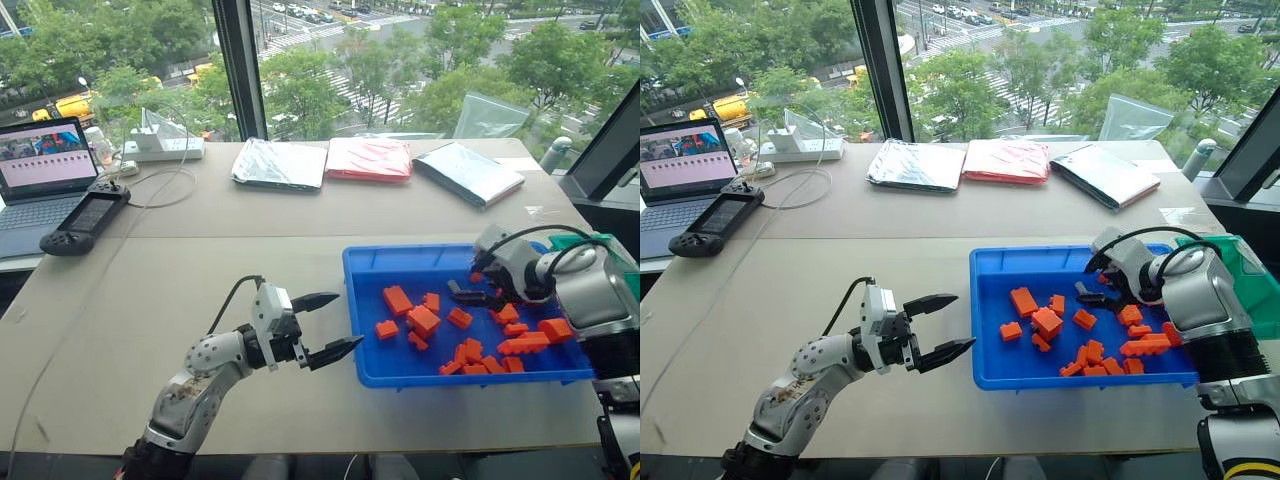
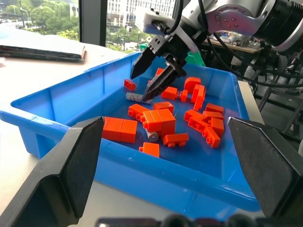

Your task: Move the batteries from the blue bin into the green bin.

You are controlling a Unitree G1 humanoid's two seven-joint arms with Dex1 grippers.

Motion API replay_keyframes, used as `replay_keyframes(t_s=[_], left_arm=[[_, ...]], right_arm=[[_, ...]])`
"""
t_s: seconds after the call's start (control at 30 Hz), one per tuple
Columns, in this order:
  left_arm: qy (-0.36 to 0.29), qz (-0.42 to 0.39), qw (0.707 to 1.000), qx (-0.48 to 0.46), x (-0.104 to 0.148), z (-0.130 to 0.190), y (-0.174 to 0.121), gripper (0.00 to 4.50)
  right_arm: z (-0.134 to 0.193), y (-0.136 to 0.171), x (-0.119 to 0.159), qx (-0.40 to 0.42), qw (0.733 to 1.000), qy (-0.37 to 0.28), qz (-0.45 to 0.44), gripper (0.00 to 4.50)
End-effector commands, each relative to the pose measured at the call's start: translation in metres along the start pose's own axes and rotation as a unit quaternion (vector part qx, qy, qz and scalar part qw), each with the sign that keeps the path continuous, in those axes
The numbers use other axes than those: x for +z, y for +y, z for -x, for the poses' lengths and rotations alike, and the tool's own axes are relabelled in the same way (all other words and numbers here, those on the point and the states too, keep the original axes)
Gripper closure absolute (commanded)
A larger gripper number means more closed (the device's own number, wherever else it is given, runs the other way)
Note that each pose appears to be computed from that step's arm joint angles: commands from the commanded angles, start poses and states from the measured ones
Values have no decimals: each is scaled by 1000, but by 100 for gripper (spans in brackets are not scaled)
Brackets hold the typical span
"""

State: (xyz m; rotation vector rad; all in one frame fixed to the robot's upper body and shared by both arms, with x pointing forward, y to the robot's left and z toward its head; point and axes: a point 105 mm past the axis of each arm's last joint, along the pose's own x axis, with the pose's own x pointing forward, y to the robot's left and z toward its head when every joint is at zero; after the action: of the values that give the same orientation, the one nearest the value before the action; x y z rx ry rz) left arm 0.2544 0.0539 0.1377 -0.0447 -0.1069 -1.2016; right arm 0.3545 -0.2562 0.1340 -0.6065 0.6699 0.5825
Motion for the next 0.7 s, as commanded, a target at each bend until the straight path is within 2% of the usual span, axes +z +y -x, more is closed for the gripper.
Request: replay_keyframes(t_s=[0.03,0.17,0.4,0.6,0.7], left_arm=[[-16,-11,1000,-9,10,-2,-5,0],[-16,-12,1000,-9,11,-2,-5,0],[-15,-11,1000,-10,11,-2,-4,0],[-15,-10,1000,-10,10,-2,-4,0],[-14,-10,1000,-10,10,-1,-4,0]], right_arm=[[-3,6,2,10,1000,-7,-7,56],[-11,9,-1,14,1000,-3,-13,174],[-16,10,-2,12,1000,-1,-18,414],[-8,1,4,-16,1000,-17,-20,425],[13,-16,24,-61,995,-68,-37,425]])
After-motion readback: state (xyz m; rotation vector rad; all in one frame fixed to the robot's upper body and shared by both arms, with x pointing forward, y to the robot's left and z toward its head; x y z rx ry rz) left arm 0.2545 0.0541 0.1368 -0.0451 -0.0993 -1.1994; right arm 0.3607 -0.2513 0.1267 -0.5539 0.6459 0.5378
